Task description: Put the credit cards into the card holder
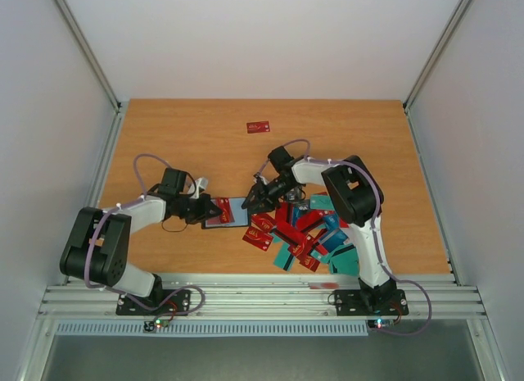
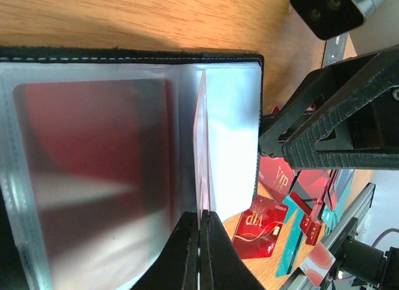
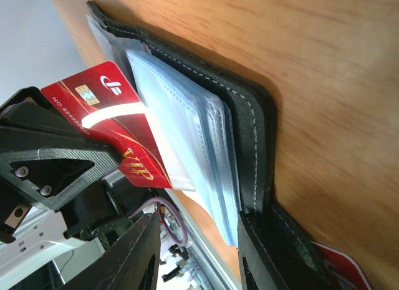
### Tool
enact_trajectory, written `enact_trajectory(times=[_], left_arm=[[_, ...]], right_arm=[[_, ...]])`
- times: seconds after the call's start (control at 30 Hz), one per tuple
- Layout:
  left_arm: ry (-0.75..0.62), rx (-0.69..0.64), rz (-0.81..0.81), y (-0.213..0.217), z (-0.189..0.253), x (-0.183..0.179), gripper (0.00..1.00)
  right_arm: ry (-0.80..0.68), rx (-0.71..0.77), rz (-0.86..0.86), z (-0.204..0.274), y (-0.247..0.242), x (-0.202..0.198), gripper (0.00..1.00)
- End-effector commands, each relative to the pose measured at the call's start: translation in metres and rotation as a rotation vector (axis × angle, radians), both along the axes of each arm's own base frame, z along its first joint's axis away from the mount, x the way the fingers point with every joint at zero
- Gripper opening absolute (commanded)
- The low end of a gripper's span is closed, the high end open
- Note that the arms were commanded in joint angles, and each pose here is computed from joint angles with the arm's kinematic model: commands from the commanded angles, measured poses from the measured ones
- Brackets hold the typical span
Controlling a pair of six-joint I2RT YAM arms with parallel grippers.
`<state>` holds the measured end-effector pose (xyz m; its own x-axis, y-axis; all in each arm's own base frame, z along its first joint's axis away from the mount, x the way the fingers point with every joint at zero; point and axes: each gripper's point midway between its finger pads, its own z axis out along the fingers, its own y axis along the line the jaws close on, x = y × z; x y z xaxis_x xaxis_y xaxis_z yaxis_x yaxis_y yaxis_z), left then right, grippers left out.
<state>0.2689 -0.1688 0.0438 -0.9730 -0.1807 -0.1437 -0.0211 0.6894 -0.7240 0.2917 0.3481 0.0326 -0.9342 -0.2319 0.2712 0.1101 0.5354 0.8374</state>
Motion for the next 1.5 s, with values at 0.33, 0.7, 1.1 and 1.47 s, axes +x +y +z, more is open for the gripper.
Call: enact_trajectory(times=[0.33, 0.7, 1.1, 1.47], left_arm=[[0.105, 0.009, -0.011, 0.000, -0.004, -0.008, 0.00], [0.184, -0.021, -0.017, 0.001, -0.001, -0.013, 0.00], [0.237, -0.065, -0.053, -0.006, -0.007, -0.013, 0.00], [0.252, -0.097, -0.084, -0.012, -0.018, -0.006, 0.00]], right_arm=[[-0.011, -0.078, -0.005, -0.030, -0.006, 0.010, 0.35], [-0.009, -0.082, -0.003, -0.031, -0.007, 0.008, 0.34], [-0.003, -0.082, 0.000, -0.033, -0.007, 0.007, 0.34], [0.003, -0.077, 0.003, -0.032, -0.007, 0.007, 0.34]])
